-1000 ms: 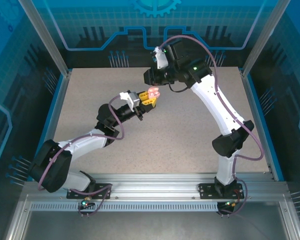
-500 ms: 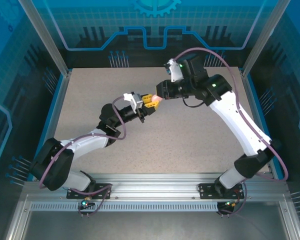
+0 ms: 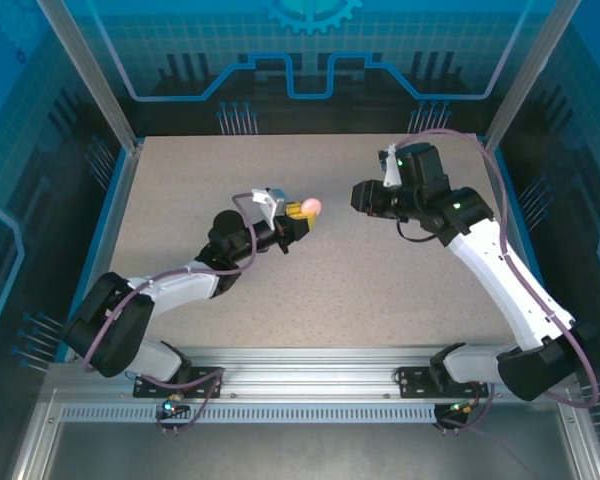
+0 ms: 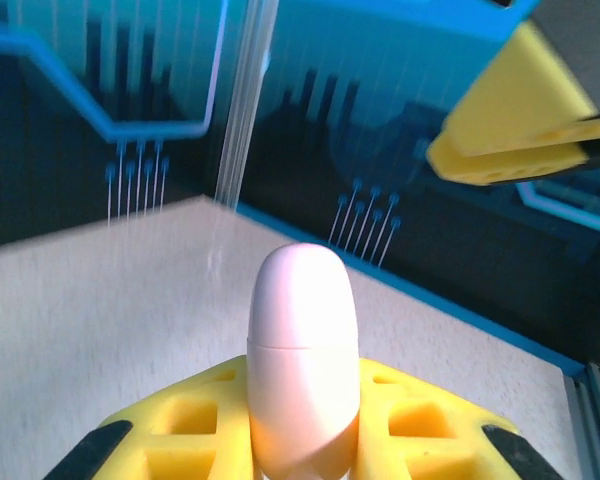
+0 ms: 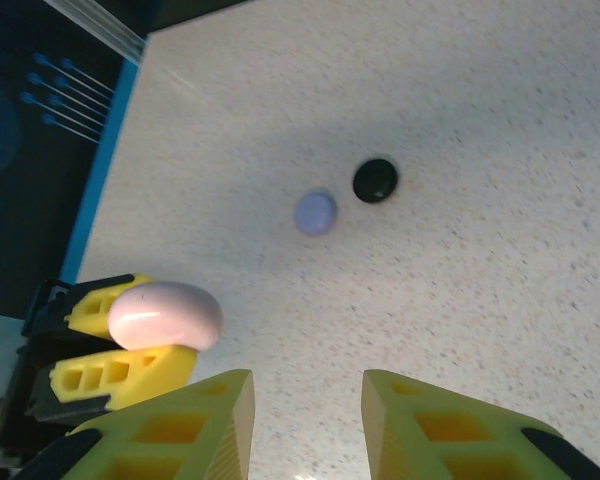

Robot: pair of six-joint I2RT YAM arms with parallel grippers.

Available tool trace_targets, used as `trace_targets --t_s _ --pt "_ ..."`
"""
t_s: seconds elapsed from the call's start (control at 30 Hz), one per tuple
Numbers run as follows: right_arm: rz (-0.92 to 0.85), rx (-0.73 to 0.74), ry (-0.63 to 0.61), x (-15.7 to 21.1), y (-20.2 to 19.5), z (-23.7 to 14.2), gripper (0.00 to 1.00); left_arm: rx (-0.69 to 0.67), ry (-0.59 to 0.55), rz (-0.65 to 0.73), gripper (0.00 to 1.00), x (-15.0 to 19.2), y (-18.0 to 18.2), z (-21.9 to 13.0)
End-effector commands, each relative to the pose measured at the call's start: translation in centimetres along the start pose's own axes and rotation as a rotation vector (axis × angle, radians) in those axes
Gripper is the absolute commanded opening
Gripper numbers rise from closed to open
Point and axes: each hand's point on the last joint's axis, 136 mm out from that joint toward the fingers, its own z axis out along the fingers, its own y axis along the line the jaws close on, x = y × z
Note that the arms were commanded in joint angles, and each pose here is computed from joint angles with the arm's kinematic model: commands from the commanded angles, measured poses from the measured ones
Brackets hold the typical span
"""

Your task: Insert the wireless bluetooth earbuds into the charging case

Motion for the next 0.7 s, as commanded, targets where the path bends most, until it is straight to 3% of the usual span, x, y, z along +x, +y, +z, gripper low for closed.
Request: trace_targets --t_s 0.0,0.2,0.43,0.67 --pt "0.012 0.031 -0.057 -0.2 -1.2 0.0 0.36 -0.106 0.157 -0.198 0.0 5.2 2.2 -0.3" --pt "0.0 0.072 -0.043 0.7 -2.4 0.4 0.39 -0.178 0.352 -0.379 0.0 11.0 3.5 -0.1" --pt "-0.007 0.082 -0.058 0.5 -2.5 -0.2 0.4 -0.199 0.44 -0.472 0.02 15.6 4.4 0.1" --pt "-0.01 0.086 -0.067 0.3 -2.4 -1.0 0.4 -0.218 0.497 -0.473 0.04 17.8 5.3 0.6"
